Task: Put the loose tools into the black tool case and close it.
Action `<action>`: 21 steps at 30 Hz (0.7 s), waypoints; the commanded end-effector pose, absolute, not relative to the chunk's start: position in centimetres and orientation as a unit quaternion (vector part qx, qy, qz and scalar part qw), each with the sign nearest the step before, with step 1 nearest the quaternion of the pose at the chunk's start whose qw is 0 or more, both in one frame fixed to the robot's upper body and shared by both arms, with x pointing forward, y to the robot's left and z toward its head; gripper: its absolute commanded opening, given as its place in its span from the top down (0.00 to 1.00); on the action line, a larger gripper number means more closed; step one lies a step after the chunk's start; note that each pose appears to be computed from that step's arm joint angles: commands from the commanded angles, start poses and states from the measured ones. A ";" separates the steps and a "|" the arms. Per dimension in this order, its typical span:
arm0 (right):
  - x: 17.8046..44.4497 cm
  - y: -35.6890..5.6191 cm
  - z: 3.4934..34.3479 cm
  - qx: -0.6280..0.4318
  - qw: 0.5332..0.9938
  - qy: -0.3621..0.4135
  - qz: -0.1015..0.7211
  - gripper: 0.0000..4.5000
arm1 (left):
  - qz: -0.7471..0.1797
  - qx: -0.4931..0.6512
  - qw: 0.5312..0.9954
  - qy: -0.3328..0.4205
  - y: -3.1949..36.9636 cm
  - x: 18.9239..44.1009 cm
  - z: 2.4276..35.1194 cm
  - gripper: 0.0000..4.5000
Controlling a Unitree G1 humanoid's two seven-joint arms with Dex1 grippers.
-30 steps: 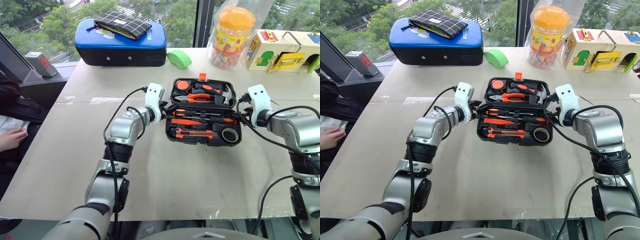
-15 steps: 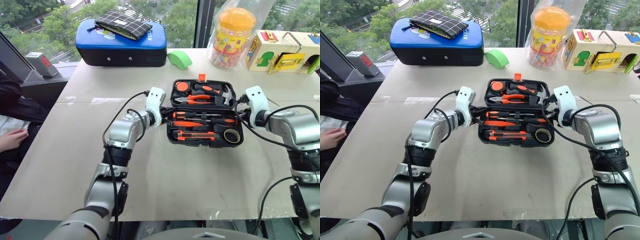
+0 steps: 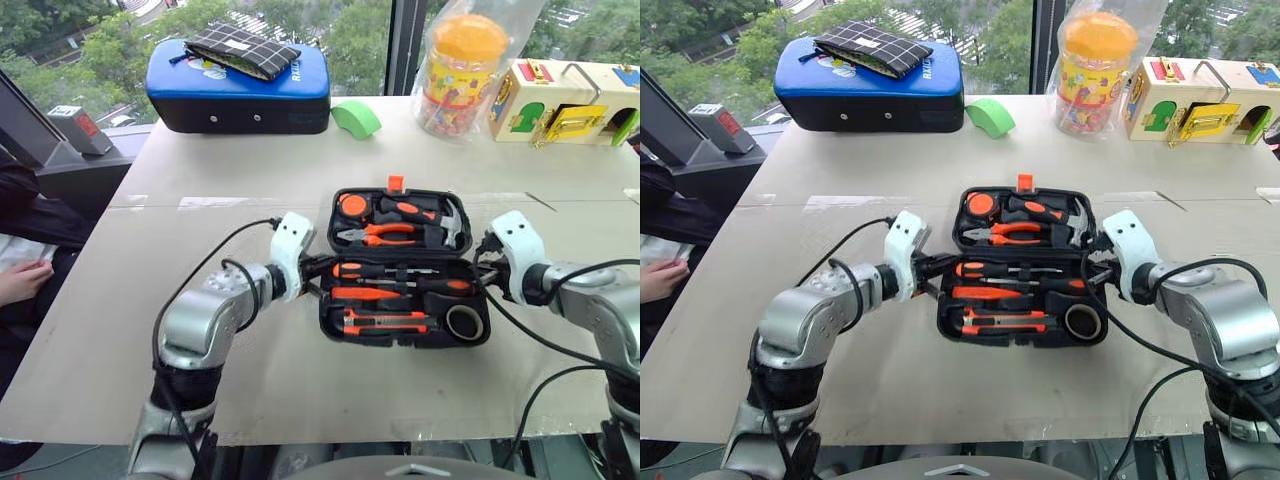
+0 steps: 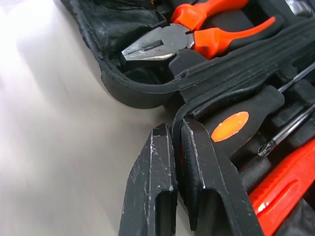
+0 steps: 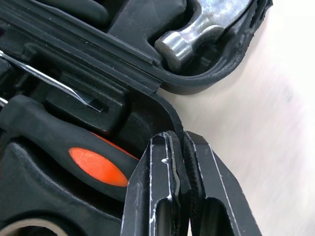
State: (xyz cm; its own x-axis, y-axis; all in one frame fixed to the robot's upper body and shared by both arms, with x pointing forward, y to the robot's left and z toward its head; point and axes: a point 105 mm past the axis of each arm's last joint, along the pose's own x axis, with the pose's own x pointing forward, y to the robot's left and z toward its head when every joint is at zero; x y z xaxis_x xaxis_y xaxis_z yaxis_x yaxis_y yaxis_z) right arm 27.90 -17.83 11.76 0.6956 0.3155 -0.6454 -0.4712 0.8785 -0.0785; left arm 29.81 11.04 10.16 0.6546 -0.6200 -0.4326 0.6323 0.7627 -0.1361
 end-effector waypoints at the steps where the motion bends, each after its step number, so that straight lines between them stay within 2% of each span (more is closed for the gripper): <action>1: 26.3 -17.9 12.6 -0.132 0.909 0.318 0.234 0.94 | -0.352 0.020 0.911 0.216 11.4 29.1 11.1 1.00; 3: 26.1 -18.4 13.0 -0.135 0.911 0.315 0.227 0.78 | -0.359 0.007 0.909 0.210 11.7 29.0 11.7 1.00; 6: 26.1 -18.8 14.7 -0.130 0.917 0.297 0.231 0.48 | -0.367 -0.029 0.908 0.202 12.3 29.2 13.3 0.76; 8: 26.9 -19.1 16.3 -0.120 0.928 0.272 0.224 0.27 | -0.361 -0.058 0.911 0.191 12.7 30.1 14.7 0.55; 10: 28.1 -19.2 17.3 -0.094 0.938 0.253 0.215 0.13 | -0.367 -0.078 0.908 0.185 12.6 30.7 15.8 0.40; 11: 28.8 -19.2 17.7 -0.081 0.942 0.249 0.212 0.03 | -0.373 -0.079 0.905 0.188 12.5 30.9 16.1 0.31; 12: 29.6 -19.1 17.7 -0.076 0.942 0.255 0.207 0.02 | -0.371 -0.078 0.906 0.190 12.4 31.7 16.4 0.20; 16: 33.3 -18.4 16.9 -0.039 0.942 0.273 0.193 0.02 | -0.327 -0.063 0.920 0.207 12.5 35.6 15.7 0.20; 20: 35.5 -18.5 15.6 -0.017 0.940 0.294 0.173 0.02 | -0.310 -0.050 0.925 0.212 11.8 38.0 14.8 0.20; 21: 35.8 -18.8 15.0 -0.016 0.937 0.305 0.169 0.07 | -0.309 -0.043 0.924 0.221 11.6 38.4 14.3 0.19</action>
State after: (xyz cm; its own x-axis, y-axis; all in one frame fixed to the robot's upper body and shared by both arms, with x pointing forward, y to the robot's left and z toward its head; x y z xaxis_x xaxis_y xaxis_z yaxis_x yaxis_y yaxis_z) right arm 35.05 -18.31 14.04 0.7244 0.3290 -0.6058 -0.3405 0.9348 0.1006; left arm 37.72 11.71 13.48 0.6933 -0.5955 -0.4058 0.5399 0.8023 -0.2547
